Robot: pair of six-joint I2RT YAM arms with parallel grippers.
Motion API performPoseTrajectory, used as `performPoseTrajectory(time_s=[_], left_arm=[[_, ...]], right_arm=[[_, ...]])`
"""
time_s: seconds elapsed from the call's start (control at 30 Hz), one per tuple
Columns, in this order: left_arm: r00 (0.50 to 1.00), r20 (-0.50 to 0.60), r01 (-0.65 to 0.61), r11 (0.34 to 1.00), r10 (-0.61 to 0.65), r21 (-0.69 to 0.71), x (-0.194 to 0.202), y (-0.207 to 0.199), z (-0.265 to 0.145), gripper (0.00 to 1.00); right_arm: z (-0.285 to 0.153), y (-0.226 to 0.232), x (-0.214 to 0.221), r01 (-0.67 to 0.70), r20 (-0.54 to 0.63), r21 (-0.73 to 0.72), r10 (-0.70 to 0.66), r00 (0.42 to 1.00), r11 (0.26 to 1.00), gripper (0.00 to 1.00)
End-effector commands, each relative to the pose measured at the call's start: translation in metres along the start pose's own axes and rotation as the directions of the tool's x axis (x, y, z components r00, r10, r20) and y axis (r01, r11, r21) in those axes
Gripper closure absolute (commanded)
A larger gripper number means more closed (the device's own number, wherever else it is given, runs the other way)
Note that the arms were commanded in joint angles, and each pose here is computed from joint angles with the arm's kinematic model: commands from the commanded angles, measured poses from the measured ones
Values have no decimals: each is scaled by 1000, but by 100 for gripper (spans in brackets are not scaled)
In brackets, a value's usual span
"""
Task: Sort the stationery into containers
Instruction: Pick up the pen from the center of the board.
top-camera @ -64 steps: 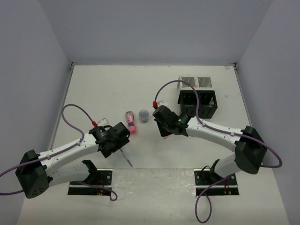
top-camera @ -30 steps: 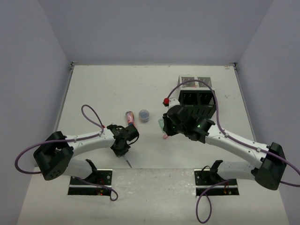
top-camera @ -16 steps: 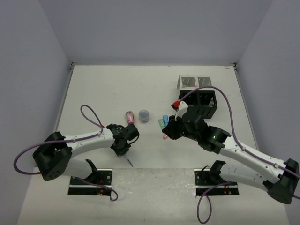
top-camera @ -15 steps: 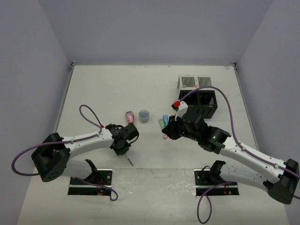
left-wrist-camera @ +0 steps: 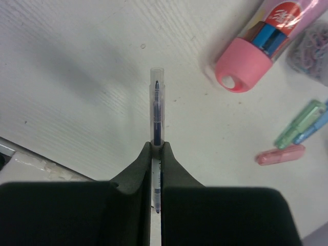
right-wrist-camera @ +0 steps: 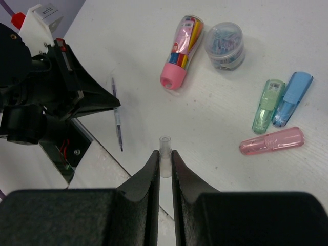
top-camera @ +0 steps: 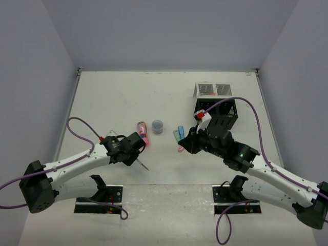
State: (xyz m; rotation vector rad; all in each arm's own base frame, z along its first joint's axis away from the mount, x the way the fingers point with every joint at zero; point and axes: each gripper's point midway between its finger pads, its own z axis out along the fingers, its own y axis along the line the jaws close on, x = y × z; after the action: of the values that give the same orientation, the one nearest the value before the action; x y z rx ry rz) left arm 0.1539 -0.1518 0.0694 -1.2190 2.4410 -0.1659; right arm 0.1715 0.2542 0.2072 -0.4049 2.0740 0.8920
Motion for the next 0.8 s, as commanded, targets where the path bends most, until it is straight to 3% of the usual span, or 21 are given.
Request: performPoseTrajectory(time_s=[0.0, 0.07, 0.3, 0.5, 0.77], left_arm=[[989, 54, 128, 984, -135, 121, -19, -15, -11, 100], [988, 69, 132, 983, -142, 124, -21, -12, -8, 100], [951, 53, 309, 945, -305, -109, -1, 40, 26, 100], [941, 53, 335, 942, -333, -31, -4, 21, 28, 100], [959, 94, 276, 958, -269, -77, -7, 21, 26, 100]], right_arm=[[-1, 7, -11, -36, 61, -41, 38, 997, 999, 100], [-1, 6, -10, -38, 62, -33, 40, 997, 999, 100], [-5, 4, -21, -50, 104, -12, 51, 993, 999, 100], [-1, -2, -18, -46, 97, 13, 45, 994, 999, 100], [5, -12, -9, -71, 78, 63, 66, 995, 995, 100]])
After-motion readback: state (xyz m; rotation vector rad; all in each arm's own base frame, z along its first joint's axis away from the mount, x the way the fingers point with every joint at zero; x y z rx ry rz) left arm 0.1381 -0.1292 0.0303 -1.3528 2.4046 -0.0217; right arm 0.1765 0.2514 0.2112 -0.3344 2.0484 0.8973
